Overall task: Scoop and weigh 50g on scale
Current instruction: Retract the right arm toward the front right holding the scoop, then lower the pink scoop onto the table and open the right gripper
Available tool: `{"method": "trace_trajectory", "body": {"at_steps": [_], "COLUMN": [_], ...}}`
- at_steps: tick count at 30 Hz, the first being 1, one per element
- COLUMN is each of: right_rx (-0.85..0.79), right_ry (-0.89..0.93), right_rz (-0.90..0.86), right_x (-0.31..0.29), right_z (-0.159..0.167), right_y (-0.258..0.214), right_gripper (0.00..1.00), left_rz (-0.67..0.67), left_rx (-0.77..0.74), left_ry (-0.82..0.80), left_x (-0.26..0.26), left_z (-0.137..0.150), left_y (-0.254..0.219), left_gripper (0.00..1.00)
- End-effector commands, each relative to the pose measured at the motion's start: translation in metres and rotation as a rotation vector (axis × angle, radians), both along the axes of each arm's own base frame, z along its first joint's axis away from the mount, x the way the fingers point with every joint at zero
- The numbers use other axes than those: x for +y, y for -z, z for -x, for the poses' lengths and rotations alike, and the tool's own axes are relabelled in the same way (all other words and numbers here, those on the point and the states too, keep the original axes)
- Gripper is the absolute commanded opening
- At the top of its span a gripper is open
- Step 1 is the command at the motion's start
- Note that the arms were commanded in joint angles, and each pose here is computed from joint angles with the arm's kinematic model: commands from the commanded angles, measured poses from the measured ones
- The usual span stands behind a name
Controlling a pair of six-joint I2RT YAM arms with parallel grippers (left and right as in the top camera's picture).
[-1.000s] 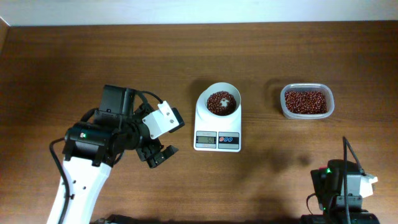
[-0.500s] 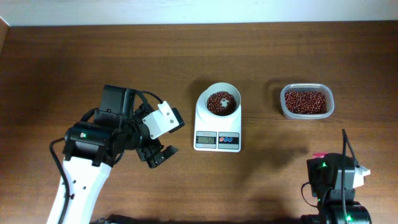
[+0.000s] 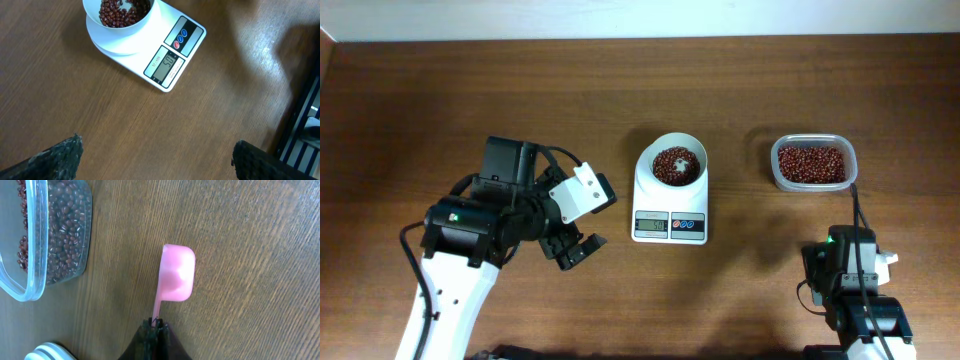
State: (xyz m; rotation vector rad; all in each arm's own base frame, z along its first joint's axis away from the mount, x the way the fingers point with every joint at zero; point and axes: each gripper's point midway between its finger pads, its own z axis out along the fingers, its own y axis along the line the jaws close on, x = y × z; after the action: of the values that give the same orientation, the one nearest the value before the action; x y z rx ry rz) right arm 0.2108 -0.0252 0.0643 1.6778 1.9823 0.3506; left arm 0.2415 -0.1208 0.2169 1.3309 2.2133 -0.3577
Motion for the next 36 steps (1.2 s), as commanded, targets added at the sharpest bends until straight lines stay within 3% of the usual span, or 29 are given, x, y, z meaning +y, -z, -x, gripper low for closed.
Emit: {"method": "trace_trajectory", "body": {"at_steps": [1,11,23,26,28,36], "right_rx": [0.017,0.131,0.145,0.158,0.165,0.126], "right_ry": [-0.006,-0.016,-0.023,-0.023,-0.024,-0.041], "right_rz": [0.008,-0.018,-0.030,-0.030,-0.030,-0.056], "right_x": [0.000,0.004,0.007,0.007,0.007,0.012], "right_z": [0.002,0.003,0.004,0.007,0.009,0.009], "right_y": [0.005,0.031,0.033,0.035,0.035,0.026], "right_gripper": [0.13,0.13,0.32,0.57,0.99,0.99], "left_rz": [0.006,0.006,0.006,0.006,0.006,0.006], "left_rx": [0.005,0.005,0.005,0.005,0.005,0.005], "left_ry": [-0.010,-0.010,-0.010,-0.010,-0.010,-0.010], "left_x": [0.000,0.001,0.000,0.000,0.000,0.001], "left_z": [0.000,0.000,0.000,0.000,0.000,0.000], "left_y": [0.000,0.000,0.000,0.000,0.000,0.000], "left_gripper": [0.99,0.99,0.99,0.99,0.99,0.99]}}
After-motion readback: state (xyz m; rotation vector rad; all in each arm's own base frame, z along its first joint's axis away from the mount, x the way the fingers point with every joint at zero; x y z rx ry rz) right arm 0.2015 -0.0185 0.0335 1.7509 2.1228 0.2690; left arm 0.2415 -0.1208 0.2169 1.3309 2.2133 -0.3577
